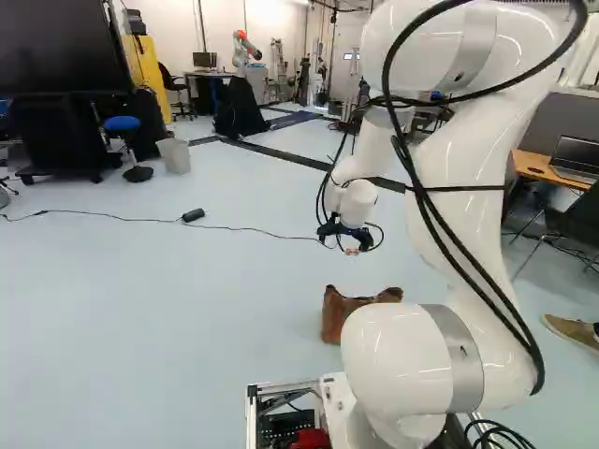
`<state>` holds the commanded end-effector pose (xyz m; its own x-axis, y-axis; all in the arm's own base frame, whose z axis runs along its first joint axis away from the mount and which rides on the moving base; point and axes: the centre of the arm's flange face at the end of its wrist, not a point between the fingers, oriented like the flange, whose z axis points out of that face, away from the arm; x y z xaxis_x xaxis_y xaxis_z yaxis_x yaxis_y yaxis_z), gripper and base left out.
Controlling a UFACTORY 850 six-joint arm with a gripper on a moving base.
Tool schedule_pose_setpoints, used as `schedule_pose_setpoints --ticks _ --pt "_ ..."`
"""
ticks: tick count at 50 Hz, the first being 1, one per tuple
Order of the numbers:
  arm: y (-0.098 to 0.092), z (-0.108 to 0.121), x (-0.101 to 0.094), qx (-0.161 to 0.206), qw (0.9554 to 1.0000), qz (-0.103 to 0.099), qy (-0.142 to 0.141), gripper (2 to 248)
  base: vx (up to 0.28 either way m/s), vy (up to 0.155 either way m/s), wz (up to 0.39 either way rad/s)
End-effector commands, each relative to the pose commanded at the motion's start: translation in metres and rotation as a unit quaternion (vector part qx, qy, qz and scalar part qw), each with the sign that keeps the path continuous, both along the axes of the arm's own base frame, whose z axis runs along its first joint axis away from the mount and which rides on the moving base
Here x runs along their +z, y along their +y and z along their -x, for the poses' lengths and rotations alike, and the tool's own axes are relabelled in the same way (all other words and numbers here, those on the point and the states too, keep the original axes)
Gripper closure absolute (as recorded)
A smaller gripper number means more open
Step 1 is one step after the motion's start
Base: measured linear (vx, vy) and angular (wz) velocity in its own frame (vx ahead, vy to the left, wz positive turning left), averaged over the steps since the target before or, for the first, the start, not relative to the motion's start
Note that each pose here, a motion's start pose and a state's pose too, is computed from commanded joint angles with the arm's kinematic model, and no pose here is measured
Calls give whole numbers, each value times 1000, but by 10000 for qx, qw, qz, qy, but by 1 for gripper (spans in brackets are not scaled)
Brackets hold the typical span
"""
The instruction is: Pick up the grocery bag from the ground
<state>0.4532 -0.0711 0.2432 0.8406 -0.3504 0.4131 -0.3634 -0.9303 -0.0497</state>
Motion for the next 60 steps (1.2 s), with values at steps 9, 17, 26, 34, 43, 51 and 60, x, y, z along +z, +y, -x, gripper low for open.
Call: schedule_pose_setpoints --ticks 9,17,26,34,43,51,60 --pt "-9 -9 -13 -79 10000 -9 60 3 0 0 0" --pt "-15 -17 -24 -128 9999 -18 112 3 0 0 0" --pt "-21 -24 -36 -177 9997 -29 174 3 0 0 0" --pt "-26 -29 -48 -221 9995 -39 228 3 0 0 0" --pt "-33 -33 -60 -279 9992 -51 293 3 0 0 0" --pt "-39 -36 -72 -329 9988 -64 352 3 0 0 0" --pt "-45 -39 -84 -418 9982 -92 411 3 0 0 0"
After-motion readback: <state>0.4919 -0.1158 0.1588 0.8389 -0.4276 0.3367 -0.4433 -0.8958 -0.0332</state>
